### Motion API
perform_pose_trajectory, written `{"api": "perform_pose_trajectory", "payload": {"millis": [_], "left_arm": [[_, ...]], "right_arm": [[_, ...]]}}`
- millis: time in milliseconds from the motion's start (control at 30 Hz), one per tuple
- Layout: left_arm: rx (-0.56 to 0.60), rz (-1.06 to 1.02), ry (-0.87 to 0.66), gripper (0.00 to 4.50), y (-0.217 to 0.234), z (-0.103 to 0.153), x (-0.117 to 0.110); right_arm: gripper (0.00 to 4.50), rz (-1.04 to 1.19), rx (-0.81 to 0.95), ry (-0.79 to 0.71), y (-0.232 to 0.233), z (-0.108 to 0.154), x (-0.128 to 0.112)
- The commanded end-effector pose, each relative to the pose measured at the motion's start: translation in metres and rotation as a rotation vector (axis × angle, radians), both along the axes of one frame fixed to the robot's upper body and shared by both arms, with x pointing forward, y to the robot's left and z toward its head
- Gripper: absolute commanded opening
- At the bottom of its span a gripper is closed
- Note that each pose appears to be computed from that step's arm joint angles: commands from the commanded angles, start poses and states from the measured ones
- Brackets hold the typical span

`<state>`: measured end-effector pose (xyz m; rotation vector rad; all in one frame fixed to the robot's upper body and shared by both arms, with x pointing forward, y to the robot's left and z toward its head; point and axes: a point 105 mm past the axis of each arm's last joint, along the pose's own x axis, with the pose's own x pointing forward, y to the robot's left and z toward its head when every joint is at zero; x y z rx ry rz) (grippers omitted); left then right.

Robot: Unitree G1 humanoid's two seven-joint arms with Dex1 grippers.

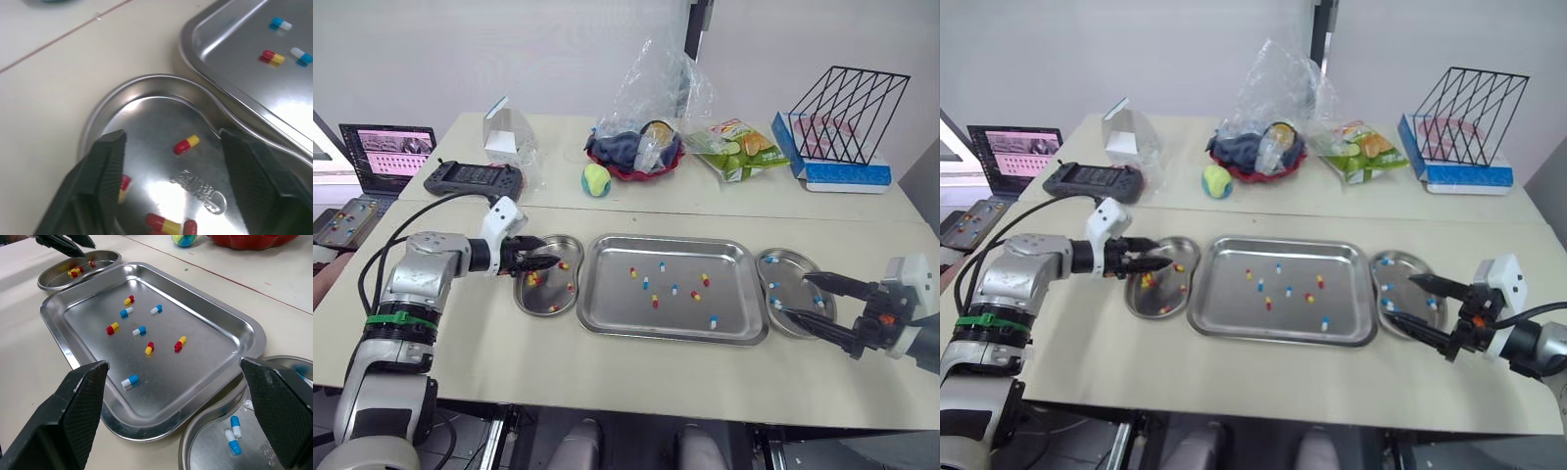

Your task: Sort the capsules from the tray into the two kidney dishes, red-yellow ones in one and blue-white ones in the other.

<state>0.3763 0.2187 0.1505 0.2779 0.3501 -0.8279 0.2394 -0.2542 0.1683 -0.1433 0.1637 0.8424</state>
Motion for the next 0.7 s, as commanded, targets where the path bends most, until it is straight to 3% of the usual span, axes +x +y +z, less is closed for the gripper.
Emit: {"api": "perform_pose_trajectory", "payload": {"millis": [33, 133, 267, 467, 700], "left_arm": [[-0.099, 0.077, -0.127, 4.45, 0.025, 0.035, 0.001], [-0.141, 0.206, -0.214, 4.45, 0.075, 0.049, -0.015], [-0.135, 0.313, -0.244, 4.45, 0.107, 0.049, -0.026], [-0.168, 0.419, -0.322, 4.45, 0.145, 0.042, -0.058], [-0.209, 0.421, -0.331, 4.45, 0.153, 0.027, -0.089]], "right_arm": [[4.5, 0.005, -0.011, -0.023, -0.001, 0.006, 0.001], [4.5, -0.04, -0.009, -0.033, -0.011, 0.005, 0.004], [4.5, -0.072, -0.013, -0.037, -0.02, 0.001, 0.007], [4.5, -0.154, -0.063, -0.088, -0.04, -0.002, 0.014], [4.5, -0.206, -0.07, -0.098, -0.054, -0.003, 0.019]]}}
